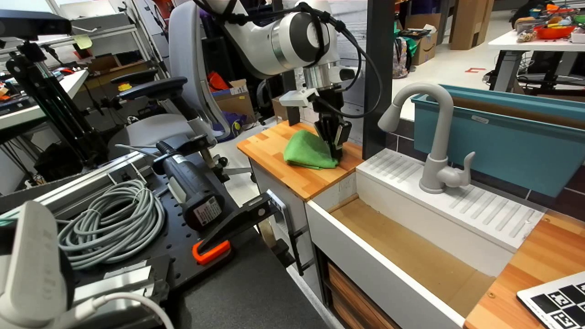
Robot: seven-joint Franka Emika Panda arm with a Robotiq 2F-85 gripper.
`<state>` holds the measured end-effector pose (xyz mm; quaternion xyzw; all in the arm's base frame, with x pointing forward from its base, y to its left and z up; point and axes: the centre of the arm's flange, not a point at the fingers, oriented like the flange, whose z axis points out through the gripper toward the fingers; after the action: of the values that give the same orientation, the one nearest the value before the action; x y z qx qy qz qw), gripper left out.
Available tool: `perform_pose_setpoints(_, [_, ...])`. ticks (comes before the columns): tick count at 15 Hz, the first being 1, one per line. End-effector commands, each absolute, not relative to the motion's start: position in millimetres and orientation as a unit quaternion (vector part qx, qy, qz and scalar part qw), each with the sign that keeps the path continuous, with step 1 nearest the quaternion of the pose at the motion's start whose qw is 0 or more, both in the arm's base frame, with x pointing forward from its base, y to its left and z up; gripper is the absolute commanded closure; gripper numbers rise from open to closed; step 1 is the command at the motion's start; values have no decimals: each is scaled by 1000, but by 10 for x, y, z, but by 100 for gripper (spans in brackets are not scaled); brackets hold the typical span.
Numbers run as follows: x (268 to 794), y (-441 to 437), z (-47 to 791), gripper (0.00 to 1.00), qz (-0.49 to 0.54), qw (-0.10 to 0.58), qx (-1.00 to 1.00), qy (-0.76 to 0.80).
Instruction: Unfold the green towel
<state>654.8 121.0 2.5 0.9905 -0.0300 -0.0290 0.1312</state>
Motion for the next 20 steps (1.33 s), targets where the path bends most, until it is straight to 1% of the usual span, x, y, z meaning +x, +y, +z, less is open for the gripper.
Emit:
perform_pose_setpoints(1, [6642,1219,-57,52,-25,131,990,-36])
perform_pose_setpoints(3, [6652,1238,-102,39,-8,128,990,-53])
perform_pose_setpoints(8, [6698,1265,-231,2,-2,131,989,-73])
perform_pose_setpoints(9, [6703,1264,-247,0,-1,131,989,-74])
perform_pose_setpoints(10, [6712,1265,-258,36,0,132,988,-75])
perform_pose_setpoints(11, [6718,1266,-271,32,1,133,988,-75])
perform_pose_setpoints(12, [6721,1271,-283,32,1,133,988,-75])
perform_pose_setpoints(17, [6742,1272,-293,71,4,132,988,-81])
perform_pose_setpoints(18, [6743,1255,-288,76,2,133,988,-83])
perform_pose_setpoints(20, [6751,1220,-283,90,0,136,987,-87])
